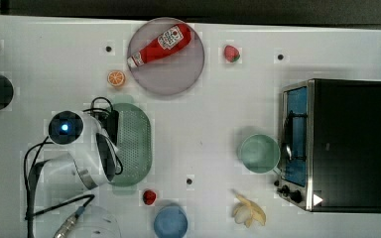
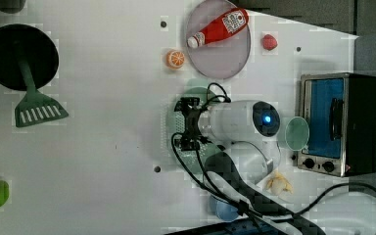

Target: Drag strainer right to left.

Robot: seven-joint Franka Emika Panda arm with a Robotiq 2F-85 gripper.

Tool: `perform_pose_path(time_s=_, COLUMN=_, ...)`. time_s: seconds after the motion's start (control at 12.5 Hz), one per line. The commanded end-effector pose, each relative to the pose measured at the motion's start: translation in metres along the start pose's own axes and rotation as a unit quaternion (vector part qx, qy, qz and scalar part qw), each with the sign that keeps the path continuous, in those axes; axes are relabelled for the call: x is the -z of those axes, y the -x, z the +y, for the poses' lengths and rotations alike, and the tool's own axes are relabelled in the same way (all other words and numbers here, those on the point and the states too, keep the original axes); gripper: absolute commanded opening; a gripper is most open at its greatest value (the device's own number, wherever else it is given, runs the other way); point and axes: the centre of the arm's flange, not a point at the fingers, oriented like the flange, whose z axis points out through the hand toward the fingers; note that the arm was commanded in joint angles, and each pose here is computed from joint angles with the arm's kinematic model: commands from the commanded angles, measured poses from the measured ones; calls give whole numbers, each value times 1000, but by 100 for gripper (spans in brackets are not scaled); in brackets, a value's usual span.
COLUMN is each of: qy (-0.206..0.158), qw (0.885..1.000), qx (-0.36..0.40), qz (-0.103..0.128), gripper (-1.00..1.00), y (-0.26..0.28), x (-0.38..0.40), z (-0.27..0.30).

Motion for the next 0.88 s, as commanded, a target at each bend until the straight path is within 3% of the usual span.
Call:
perform_pose_path(time_s=0.08, qy=6, qw=1000, qx=12, qz=-22, gripper=100, y=59, x=4, z=20)
perform_pose_path(time_s=0.88, qy=-1, qw=998, qx=-19, qz=-53, gripper=100, y=136, x=2, z=23)
